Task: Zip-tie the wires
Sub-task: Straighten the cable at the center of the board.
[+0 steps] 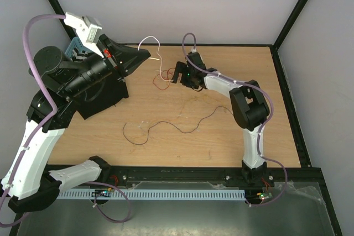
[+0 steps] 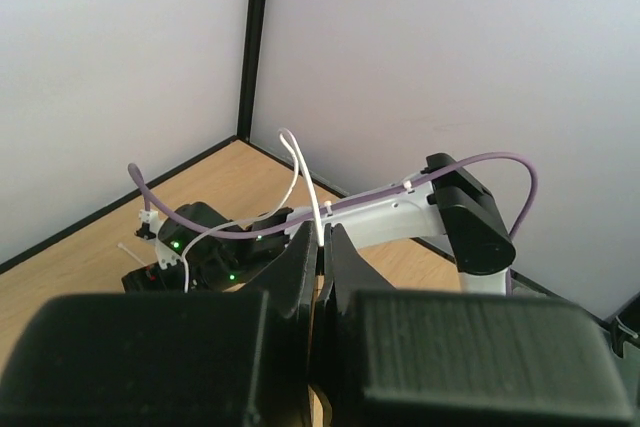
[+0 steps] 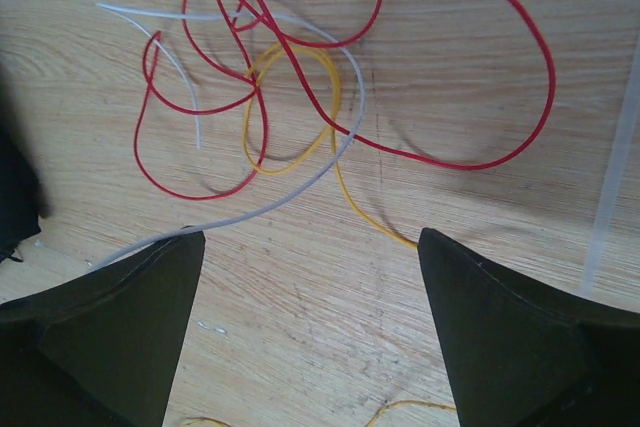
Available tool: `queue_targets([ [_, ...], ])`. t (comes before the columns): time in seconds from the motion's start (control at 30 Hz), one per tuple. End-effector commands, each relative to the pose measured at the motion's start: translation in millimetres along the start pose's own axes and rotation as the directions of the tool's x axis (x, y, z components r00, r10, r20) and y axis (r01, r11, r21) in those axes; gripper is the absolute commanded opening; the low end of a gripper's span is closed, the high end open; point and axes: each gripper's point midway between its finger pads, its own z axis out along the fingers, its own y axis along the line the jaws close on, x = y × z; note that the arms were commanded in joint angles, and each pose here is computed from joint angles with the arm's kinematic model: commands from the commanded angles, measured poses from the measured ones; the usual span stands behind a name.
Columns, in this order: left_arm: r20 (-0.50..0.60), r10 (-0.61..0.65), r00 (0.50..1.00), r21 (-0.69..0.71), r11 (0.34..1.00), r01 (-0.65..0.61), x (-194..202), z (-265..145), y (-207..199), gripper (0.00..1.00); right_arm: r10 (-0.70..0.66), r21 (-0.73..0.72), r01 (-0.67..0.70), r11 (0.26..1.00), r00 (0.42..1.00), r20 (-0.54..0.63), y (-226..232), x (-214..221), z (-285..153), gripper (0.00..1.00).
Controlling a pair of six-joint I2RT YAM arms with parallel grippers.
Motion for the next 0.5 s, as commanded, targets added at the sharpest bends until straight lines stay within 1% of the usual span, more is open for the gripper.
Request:
queue_targets([
  [0.0,0.031,0.013,0.999,0.022,1.0,-0.013,-13,-5,-8,0.0,0.039,-0.044,-0.039,0.998,0.999,0.007,14,-5,7,0.97],
  [0.03,0.032,0.014,0.999,0.022,1.0,-0.014,-14,-5,-8,0.0,0.041,-0.046,-0.041,0.998,0.999,-0.001,14,-2,9,0.95],
  [0.1,0.033,0.016,0.999,0.022,1.0,-0.016,-14,-6,-8,0.0,0.042,-0.056,-0.043,0.997,0.999,-0.013,16,1,13,0.88],
  [0.17,0.033,0.016,0.999,0.023,1.0,-0.016,-14,-6,-8,0.0,0.044,-0.067,-0.045,0.997,0.999,-0.025,17,3,16,0.78],
  [0.2,0.035,0.017,0.999,0.023,1.0,-0.018,-14,-7,-9,0.0,0.042,-0.074,-0.044,0.996,0.999,-0.026,20,2,16,0.7],
  [0.23,0.036,0.018,0.999,0.022,1.0,-0.019,-15,-8,-9,0.0,0.04,-0.078,-0.042,0.996,0.999,-0.024,20,1,15,0.66],
  [0.33,0.037,0.022,0.999,0.015,1.0,-0.022,-15,-10,-9,0.0,0.034,-0.078,-0.034,0.996,0.999,-0.011,22,-3,15,0.6],
  [0.43,0.039,0.023,0.999,0.013,1.0,-0.024,-15,-12,-9,0.0,0.012,-0.088,-0.012,0.996,1.0,-0.001,26,-8,14,0.49],
  [0.47,0.039,0.023,0.999,0.012,1.0,-0.023,-16,-13,-9,0.0,0.007,-0.088,-0.006,0.996,1.0,0.007,26,-11,15,0.49],
])
